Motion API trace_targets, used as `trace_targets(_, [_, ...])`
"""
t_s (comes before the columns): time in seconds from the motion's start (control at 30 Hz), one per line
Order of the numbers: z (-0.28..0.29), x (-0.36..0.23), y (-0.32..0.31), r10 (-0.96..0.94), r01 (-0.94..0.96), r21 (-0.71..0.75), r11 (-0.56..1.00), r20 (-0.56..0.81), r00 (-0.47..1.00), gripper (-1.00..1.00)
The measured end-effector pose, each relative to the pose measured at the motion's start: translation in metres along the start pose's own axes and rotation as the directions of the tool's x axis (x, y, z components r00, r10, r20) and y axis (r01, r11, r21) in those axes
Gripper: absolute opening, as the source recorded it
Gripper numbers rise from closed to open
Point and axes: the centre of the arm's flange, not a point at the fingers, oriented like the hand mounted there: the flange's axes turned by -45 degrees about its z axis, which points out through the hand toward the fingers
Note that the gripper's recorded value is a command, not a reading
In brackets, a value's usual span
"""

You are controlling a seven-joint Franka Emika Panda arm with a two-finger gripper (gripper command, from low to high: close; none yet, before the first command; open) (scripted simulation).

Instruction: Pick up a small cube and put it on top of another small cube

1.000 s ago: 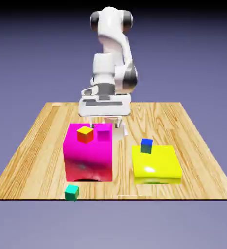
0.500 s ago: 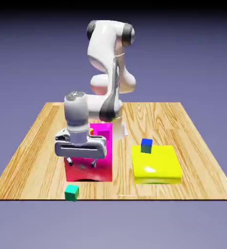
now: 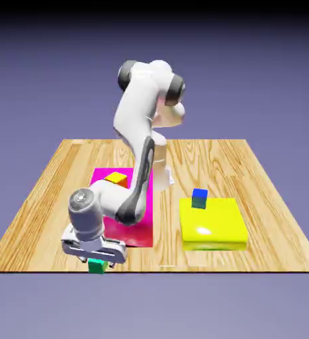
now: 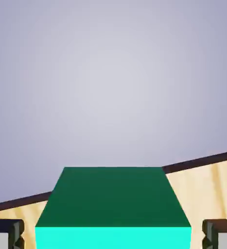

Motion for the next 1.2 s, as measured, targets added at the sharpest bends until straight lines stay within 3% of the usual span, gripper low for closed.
trace_targets(0.07, [-0.042, -0.003, 0.0, 0.001, -0.001, 0.001, 1.0, 0.0, 1.0, -1.0])
trace_targets(0.27, [-0.072, -0.055, -0.106, -0.178, 0.176, 0.073, 0.982, 0.021, 0.984, -1.0])
trace_targets(0.63, [-0.11, -0.216, -0.267, -0.549, 0.548, 0.037, 0.836, 0.038, 0.835, -1.0])
trace_targets(0.93, [-0.107, -0.356, -0.306, -0.745, 0.746, -0.152, 0.649, 0.075, 0.663, -1.0])
trace_targets(1.0, [-0.105, -0.363, -0.306, -0.752, 0.753, -0.165, 0.637, 0.079, 0.654, -1.0])
trace_targets(1.17, [-0.041, -0.355, -0.299, -0.752, 0.753, -0.166, 0.637, 0.079, 0.654, -1.0])
trace_targets(1.2, [-0.037, -0.355, -0.298, -0.752, 0.753, -0.166, 0.637, 0.079, 0.654, 1.0])
